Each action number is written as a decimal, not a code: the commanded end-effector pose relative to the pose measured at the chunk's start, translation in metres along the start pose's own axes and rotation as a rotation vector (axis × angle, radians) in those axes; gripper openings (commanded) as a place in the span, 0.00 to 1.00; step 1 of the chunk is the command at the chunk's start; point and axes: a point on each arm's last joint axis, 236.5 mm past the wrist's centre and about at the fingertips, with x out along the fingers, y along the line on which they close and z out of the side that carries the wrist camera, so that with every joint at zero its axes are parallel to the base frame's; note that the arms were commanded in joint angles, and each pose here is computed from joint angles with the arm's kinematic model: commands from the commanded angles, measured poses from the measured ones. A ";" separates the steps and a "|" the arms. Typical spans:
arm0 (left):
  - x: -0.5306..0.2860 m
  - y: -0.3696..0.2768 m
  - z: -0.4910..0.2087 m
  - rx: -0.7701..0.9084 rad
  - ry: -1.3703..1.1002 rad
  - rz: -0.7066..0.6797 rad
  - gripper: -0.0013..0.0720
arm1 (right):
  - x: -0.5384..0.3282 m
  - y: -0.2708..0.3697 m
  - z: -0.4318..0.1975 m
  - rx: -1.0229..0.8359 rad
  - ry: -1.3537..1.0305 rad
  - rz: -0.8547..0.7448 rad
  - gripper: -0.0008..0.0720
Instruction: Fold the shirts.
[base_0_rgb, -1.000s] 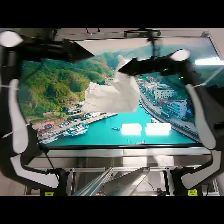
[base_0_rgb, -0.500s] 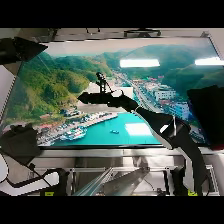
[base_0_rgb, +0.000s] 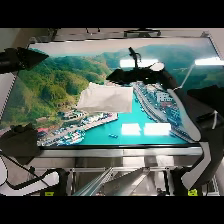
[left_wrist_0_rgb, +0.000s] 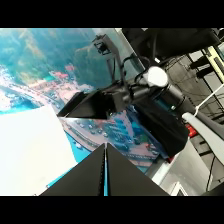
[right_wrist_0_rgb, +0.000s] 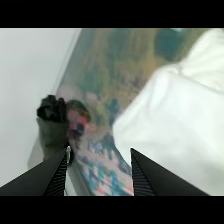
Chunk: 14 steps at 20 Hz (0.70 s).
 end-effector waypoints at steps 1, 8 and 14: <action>0.000 -0.002 -0.007 -0.003 0.024 -0.012 0.04 | -0.077 -0.086 -0.033 0.173 0.148 -0.353 0.66; 0.000 -0.004 -0.010 0.012 0.039 -0.019 0.04 | -0.052 -0.179 -0.084 0.379 0.190 -0.521 0.99; 0.000 -0.005 -0.013 0.012 0.053 -0.027 0.04 | -0.004 -0.176 -0.107 0.332 0.261 -0.449 0.99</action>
